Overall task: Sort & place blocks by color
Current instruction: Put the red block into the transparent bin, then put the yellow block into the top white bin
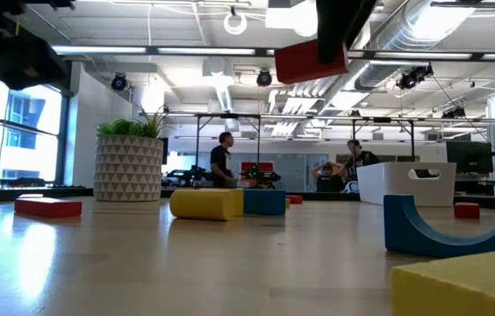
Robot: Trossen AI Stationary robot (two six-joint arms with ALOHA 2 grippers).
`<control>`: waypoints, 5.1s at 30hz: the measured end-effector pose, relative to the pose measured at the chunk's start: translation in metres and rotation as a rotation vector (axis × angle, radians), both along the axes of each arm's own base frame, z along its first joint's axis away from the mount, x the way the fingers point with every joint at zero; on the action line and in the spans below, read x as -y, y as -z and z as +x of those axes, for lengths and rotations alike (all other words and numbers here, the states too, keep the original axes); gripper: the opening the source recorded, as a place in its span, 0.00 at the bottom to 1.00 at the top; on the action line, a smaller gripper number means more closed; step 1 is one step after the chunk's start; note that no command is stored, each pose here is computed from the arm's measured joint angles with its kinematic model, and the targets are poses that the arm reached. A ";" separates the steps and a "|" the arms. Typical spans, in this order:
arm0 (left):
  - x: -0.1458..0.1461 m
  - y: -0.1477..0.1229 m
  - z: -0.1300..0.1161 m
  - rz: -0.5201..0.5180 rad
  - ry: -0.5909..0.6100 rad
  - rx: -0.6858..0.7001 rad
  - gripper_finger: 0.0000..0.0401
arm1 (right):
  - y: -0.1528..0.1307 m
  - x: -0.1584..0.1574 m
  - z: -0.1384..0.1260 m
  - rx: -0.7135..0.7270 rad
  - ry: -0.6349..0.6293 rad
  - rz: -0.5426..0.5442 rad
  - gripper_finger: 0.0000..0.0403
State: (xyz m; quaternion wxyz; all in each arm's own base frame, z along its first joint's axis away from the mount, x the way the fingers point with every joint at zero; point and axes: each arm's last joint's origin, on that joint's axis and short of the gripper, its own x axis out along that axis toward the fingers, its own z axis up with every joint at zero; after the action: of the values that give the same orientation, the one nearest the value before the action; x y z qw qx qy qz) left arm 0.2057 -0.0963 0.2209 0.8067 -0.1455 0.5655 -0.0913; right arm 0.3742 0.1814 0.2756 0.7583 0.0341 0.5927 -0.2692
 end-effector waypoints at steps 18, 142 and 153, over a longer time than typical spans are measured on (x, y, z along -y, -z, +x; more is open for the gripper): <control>-0.033 0.000 0.013 0.093 0.062 0.071 0.58 | 0.000 -0.034 -0.019 0.152 0.199 0.010 0.27; -0.143 -0.012 0.036 0.252 -0.613 0.268 0.58 | -0.031 -0.014 -0.153 0.229 0.417 0.096 0.49; -0.147 -0.012 0.035 0.230 -0.667 0.263 0.58 | -0.048 0.062 -0.114 0.205 0.317 0.029 0.49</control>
State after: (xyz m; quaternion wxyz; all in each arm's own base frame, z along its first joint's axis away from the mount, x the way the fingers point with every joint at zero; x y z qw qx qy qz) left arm 0.2407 0.0508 0.2328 0.8688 -0.2171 0.3852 0.2228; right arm 0.2604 0.1198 0.3236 0.7623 0.1654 0.5033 -0.3719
